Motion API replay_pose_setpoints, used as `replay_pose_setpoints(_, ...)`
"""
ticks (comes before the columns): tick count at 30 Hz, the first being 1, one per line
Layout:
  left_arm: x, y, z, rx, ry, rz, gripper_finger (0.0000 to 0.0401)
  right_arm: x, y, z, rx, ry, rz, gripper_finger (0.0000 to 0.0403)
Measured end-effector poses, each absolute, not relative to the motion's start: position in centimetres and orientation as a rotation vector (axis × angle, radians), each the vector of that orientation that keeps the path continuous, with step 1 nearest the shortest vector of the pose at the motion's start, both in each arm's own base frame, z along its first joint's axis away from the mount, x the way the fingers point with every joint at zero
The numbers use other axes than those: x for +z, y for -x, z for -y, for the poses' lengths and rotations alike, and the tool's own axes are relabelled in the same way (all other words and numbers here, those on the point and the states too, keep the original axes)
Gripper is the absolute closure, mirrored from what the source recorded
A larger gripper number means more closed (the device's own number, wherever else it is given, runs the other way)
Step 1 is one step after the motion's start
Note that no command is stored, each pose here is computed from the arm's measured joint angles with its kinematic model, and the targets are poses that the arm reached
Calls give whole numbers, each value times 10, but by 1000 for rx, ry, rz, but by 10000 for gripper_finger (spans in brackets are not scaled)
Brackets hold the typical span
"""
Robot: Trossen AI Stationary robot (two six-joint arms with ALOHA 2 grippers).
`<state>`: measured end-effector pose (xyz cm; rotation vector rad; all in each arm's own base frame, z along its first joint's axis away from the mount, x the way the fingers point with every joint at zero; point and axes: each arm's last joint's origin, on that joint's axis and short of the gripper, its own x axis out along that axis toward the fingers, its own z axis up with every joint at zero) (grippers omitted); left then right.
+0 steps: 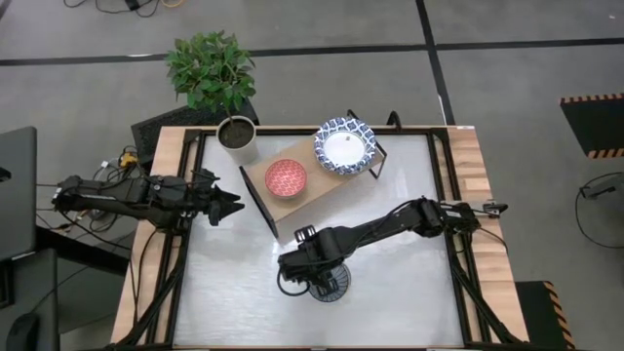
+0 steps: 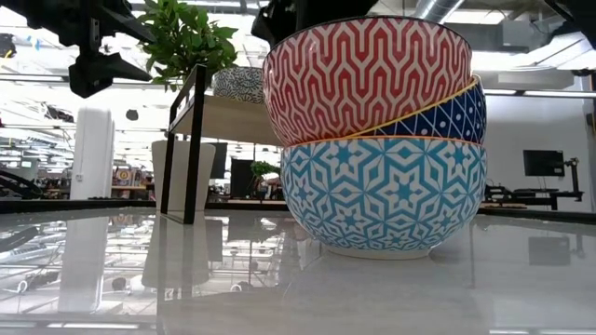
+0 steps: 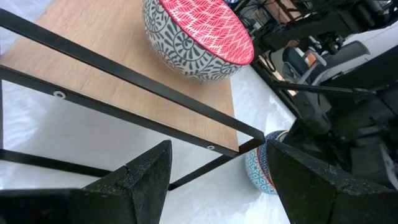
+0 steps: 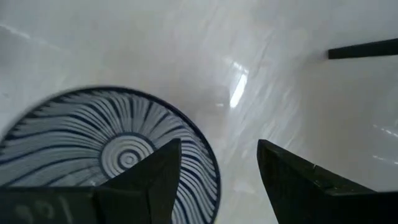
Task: Place and stack bowls onto a shelf
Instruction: Stack the dark blue bowl on top of the red bowl on the shelf
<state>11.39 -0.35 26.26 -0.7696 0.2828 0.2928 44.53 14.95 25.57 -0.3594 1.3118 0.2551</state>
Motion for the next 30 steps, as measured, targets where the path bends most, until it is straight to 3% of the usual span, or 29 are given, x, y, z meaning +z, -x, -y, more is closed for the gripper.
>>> replay_pose_setpoints(11,263,-114,4,284,764,-288,155,236,-446,-151,298,370,-1330,214)
replay_pose_setpoints(24,263,-114,4,282,760,-288,155,230,-442,-150,309,381,-1352,361)
replay_pose_setpoints(30,263,-114,4,283,760,-288,155,235,-441,-144,314,357,-1356,362)
